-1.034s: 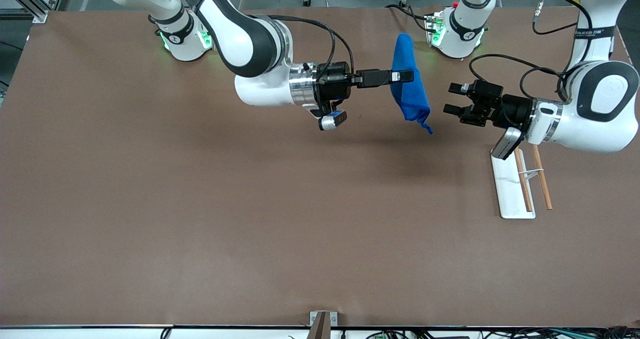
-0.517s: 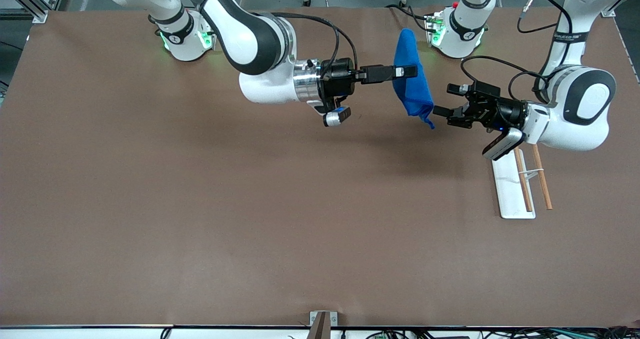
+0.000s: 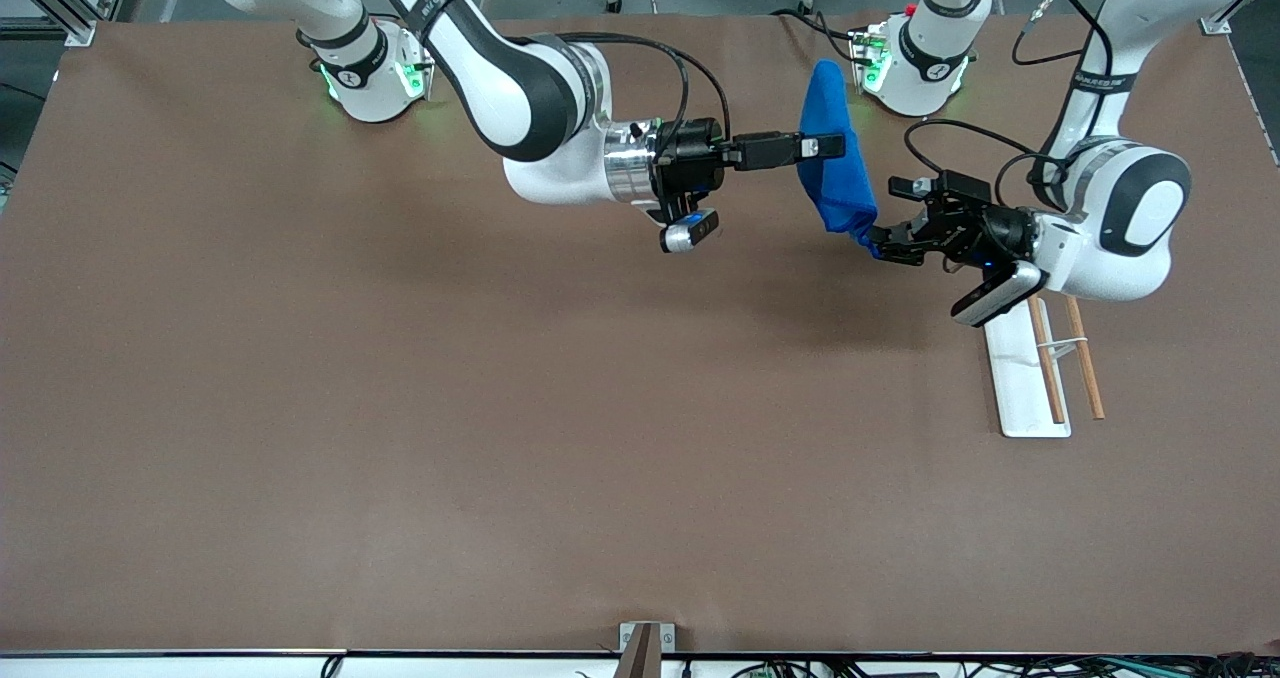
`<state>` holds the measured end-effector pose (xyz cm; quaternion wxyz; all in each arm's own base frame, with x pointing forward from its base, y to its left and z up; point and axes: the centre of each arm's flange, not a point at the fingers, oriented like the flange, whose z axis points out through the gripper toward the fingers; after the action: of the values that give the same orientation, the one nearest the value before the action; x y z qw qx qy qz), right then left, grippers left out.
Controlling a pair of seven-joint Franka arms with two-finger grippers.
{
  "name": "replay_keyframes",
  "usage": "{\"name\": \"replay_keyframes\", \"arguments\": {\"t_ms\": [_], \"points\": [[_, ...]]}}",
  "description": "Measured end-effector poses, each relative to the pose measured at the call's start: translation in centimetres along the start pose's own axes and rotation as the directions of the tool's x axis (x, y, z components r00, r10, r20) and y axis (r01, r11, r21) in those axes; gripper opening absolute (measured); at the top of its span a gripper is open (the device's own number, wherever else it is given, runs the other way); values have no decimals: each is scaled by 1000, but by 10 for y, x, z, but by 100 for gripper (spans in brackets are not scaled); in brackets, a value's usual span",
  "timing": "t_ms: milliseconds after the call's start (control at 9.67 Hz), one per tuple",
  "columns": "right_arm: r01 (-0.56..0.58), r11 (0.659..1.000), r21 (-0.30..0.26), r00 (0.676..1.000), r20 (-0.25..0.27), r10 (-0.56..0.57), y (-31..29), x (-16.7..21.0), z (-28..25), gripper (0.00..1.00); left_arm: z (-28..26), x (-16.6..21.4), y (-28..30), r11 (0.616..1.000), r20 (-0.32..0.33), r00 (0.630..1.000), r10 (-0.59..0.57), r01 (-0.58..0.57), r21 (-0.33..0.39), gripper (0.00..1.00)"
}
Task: Right arm passes towel to left arm to hang
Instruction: 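Hold the towel out while the left gripper reaches and grasps it, then open the right gripper and release the towel to the left gripper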
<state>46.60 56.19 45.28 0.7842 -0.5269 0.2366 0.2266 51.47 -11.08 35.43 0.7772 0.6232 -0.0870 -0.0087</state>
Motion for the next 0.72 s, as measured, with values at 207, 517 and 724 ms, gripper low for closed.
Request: {"name": "replay_keyframes", "arguments": {"t_ms": [207, 517, 724], "points": [[-8, 1000, 14, 1000, 4, 8, 12, -1, 7, 4, 5, -6, -10, 999, -53, 998, 23, -26, -47, 95], [10, 1000, 9, 1000, 4, -10, 20, 2, 10, 4, 18, -11, -20, 993, -107, 993, 50, -60, -97, 95], [21, 1000, 11, 1000, 6, -21, 19, 1, 11, 4, 18, -15, -26, 992, -120, 991, 59, -72, -102, 95]]}}
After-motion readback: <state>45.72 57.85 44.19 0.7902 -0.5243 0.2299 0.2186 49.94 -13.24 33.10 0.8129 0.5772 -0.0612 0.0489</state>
